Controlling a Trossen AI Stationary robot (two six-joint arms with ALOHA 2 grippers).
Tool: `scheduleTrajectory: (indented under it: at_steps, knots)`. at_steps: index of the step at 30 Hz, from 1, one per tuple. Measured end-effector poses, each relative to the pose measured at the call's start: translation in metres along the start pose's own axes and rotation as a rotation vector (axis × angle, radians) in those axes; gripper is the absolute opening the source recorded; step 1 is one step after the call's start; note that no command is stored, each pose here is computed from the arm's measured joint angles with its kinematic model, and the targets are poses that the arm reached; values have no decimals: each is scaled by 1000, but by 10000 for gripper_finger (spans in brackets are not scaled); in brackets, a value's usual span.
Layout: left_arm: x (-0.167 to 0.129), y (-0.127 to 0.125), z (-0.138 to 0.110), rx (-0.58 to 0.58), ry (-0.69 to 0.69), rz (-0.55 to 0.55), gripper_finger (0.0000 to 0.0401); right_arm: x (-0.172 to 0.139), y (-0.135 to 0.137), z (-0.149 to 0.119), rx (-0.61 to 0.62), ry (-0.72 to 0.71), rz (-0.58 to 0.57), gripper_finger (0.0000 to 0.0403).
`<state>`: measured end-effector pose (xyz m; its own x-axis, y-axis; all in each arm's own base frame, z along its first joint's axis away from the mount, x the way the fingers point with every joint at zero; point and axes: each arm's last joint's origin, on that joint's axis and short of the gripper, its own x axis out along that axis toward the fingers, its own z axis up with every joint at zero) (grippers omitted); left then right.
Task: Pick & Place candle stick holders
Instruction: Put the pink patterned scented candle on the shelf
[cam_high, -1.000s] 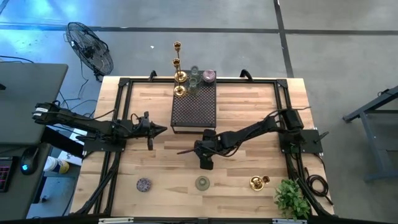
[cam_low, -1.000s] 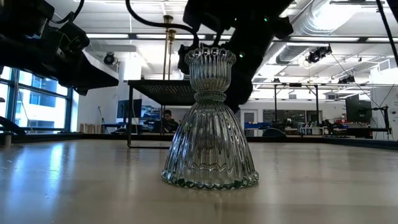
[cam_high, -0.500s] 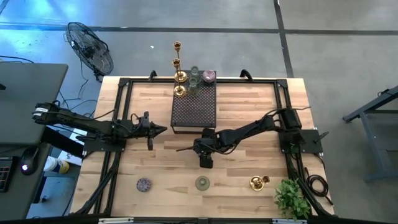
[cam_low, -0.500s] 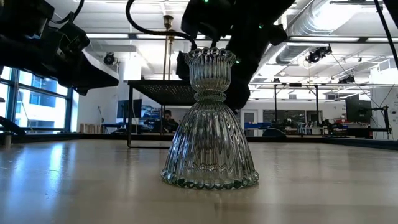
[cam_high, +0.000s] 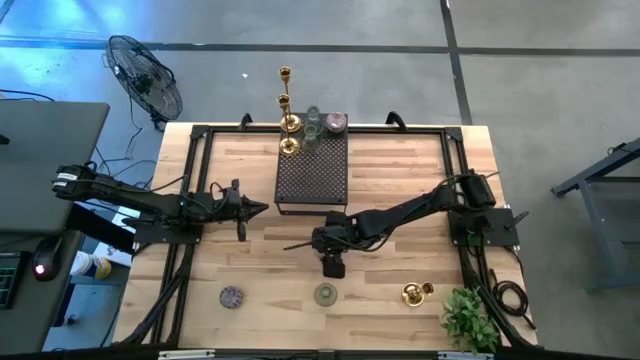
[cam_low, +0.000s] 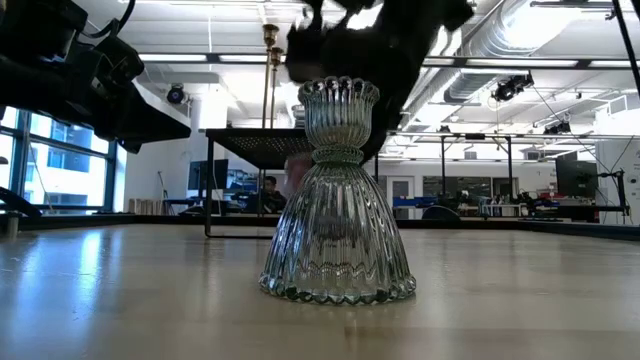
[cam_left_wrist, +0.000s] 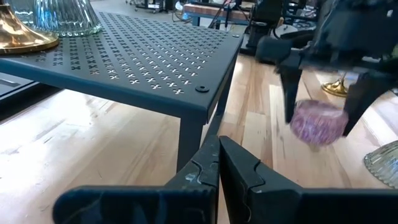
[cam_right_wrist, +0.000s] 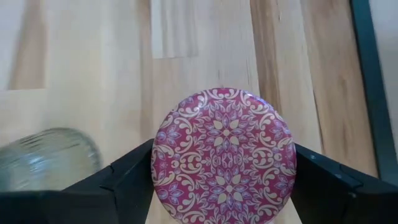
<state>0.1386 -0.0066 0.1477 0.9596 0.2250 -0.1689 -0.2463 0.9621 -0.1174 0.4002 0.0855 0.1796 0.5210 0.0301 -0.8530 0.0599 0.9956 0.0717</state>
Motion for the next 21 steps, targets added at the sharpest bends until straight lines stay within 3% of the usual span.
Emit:
scheduleTrajectory:
  at_steps: [8, 12, 17, 21]
  knots:
    - [0, -1, 0, -7, 5, -20, 1, -64, 11, 18, 91, 49, -2, 288]
    - [0, -1, 0, -8, 5, -20, 1, -105, -2, 42, 121, 0, -88, 288]
    - [0, -1, 0, -8, 4, -21, 1, -149, -53, 73, 185, -75, -346, 288]
    - [0, -1, 0, -8, 4, -21, 1, -163, -117, 85, 264, -103, -410, 288]
